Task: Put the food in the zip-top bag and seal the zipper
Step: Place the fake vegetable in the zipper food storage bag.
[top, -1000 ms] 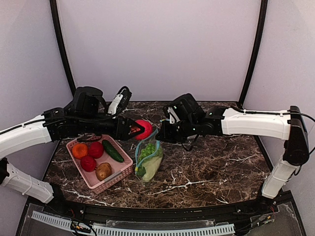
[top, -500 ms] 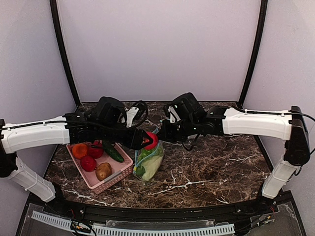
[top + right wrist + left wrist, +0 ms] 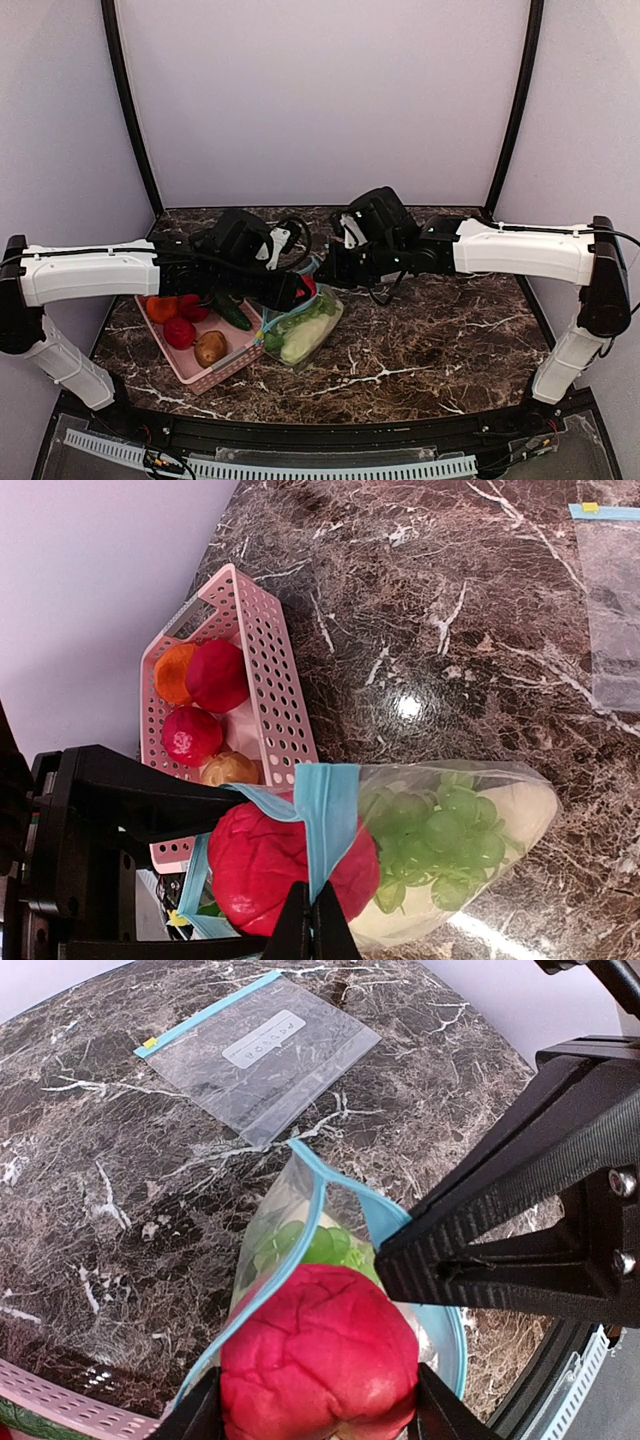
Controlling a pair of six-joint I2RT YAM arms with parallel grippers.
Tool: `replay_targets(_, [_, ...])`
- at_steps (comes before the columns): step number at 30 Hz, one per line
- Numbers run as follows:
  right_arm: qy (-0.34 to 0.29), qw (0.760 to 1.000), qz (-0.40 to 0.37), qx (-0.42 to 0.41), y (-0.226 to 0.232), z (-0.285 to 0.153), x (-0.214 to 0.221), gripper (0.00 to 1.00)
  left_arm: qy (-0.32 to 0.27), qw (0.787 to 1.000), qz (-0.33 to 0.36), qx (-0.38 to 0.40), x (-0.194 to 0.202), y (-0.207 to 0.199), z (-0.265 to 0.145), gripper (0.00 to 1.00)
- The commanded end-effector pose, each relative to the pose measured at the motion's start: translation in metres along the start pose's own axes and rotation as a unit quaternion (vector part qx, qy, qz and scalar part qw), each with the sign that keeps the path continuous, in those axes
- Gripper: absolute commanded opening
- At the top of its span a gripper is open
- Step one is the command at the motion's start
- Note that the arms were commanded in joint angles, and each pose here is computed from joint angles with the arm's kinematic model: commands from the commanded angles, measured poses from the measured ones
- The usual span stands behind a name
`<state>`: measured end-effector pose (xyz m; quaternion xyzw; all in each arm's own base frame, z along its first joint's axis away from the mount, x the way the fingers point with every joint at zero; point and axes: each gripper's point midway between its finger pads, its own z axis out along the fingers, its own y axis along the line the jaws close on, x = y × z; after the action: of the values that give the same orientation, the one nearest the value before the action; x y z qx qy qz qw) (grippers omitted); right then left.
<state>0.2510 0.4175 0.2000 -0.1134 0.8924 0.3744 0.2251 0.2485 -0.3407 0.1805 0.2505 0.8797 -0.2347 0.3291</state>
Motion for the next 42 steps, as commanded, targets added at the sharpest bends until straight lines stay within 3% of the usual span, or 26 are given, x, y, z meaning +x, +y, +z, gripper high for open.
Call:
replay_targets(1, [-0.023, 0.998, -0.004, -0.052, 0.026, -0.007, -0.011, 0.0, 0.001, 1.0, -0.001, -0.004, 0.0, -0.002, 0.006, 0.48])
replay_targets(7, [-0.021, 0.998, -0.001, -0.061, 0.028, -0.006, -0.01, 0.0, -0.042, 0.999, -0.02, 0.005, -0.01, -0.004, 0.009, 0.49])
replay_targets(16, [-0.029, 0.998, 0.001, -0.053, 0.024, -0.008, -0.01, 0.0, 0.021, 0.999, -0.037, 0.018, 0.029, -0.002, 0.013, 0.52])
replay_targets(22, [-0.031, 0.998, 0.002, -0.05, 0.022, -0.009, -0.01, 0.0, 0.061, 0.997, -0.044, 0.028, 0.054, 0.0, 0.001, 0.66])
replay_targets(30, [-0.032, 0.998, 0.002, -0.048, 0.021, -0.009, -0.011, 0.0, 0.053, 0.997, -0.032, 0.053, 0.038, -0.012, -0.029, 0.86])
replay_targets(37, [-0.032, 0.998, 0.002, -0.047, 0.02, -0.009, -0.01, 0.0, 0.05, 0.997, -0.027, 0.042, 0.032, -0.008, -0.059, 0.93])
replay_targets(42, [-0.031, 0.998, 0.002, -0.049, 0.021, -0.008, -0.01, 0.0, 0.068, 0.996, -0.06, 0.014, 0.045, 0.004, -0.069, 0.96])
